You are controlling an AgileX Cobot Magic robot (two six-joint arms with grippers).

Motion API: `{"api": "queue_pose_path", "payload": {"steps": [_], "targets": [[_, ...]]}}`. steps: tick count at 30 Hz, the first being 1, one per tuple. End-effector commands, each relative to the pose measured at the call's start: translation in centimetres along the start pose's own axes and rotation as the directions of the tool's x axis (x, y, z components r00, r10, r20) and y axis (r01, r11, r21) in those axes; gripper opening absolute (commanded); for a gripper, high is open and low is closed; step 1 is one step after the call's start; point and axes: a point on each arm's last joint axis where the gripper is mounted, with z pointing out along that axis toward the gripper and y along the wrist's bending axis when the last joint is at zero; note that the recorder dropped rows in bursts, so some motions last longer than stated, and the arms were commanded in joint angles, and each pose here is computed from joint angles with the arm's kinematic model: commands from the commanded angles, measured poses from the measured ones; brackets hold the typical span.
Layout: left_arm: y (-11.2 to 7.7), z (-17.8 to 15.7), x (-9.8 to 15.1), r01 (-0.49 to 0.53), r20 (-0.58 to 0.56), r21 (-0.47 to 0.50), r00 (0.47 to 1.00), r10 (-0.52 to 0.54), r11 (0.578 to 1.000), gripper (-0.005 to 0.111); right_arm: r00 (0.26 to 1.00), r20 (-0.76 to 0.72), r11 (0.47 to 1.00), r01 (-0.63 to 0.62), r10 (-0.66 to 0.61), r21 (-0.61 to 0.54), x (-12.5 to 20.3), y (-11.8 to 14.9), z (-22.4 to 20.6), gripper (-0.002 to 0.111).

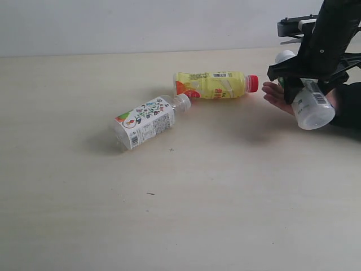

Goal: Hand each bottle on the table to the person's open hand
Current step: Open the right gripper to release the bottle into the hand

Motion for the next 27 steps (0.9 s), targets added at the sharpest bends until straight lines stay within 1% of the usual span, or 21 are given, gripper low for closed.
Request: {"api": "queue_pose_path", "payload": {"steps": [1, 5, 8, 10, 11, 12, 13, 14, 15, 18, 25, 27], "targets": [[0.0, 0.0, -0.1, 0.004, 0.014, 0.008, 1.0, -0.005, 1.0, 0.0, 1.0, 0.015, 1.0, 0.001, -0.001, 0.011, -0.1, -0.3, 0.0, 0.001], [0.0, 0.0, -0.1, 0.004, 0.014, 0.008, 1.0, -0.005, 1.0, 0.0, 1.0, 0.015, 1.0, 0.003, -0.003, 0.011, -0.1, -0.3, 0.0, 0.014], [0.0, 0.0, -0.1, 0.004, 0.014, 0.008, 1.0, -0.005, 1.0, 0.0, 1.0, 0.015, 1.0, 0.003, -0.003, 0.011, -0.1, -0.3, 0.0, 0.03], [0.0, 0.0, -0.1, 0.004, 0.014, 0.008, 1.0, -0.005, 1.0, 0.0, 1.0, 0.015, 1.0, 0.003, -0.003, 0.011, -0.1, -0.3, 0.0, 0.045], [0.0, 0.0, -0.1, 0.004, 0.014, 0.008, 1.0, -0.005, 1.0, 0.0, 1.0, 0.015, 1.0, 0.003, -0.003, 0.011, -0.1, -0.3, 0.0, 0.058], [0.0, 0.0, -0.1, 0.004, 0.014, 0.008, 1.0, -0.005, 1.0, 0.0, 1.0, 0.015, 1.0, 0.003, -0.003, 0.011, -0.1, -0.3, 0.0, 0.065], [0.0, 0.0, -0.1, 0.004, 0.014, 0.008, 1.0, -0.005, 1.0, 0.0, 1.0, 0.015, 1.0, 0.003, -0.003, 0.011, -0.1, -0.3, 0.0, 0.077], [0.0, 0.0, -0.1, 0.004, 0.014, 0.008, 1.0, -0.005, 1.0, 0.0, 1.0, 0.015, 1.0, 0.003, -0.003, 0.011, -0.1, -0.3, 0.0, 0.083], [0.0, 0.0, -0.1, 0.004, 0.014, 0.008, 1.0, -0.005, 1.0, 0.0, 1.0, 0.015, 1.0, 0.003, -0.003, 0.011, -0.1, -0.3, 0.0, 0.09], [0.0, 0.0, -0.1, 0.002, 0.014, 0.007, 1.0, -0.003, 1.0, 0.0, 1.0, 0.015, 1.0, 0.005, -0.005, 0.011, -0.1, -0.3, 0.0, 0.097], [0.0, 0.0, -0.1, 0.005, 0.014, 0.008, 1.0, -0.005, 1.0, 0.0, 1.0, 0.029, 1.0, 0.007, -0.007, 0.01, -0.1, -0.3, -0.4, 0.097], [0.0, 0.0, -0.1, 0.005, 0.014, 0.008, 1.0, -0.005, 1.0, 0.0, 0.999, 0.048, 1.0, 0.006, -0.006, 0.01, -0.1, -0.3, -1.1, 0.097]]}}
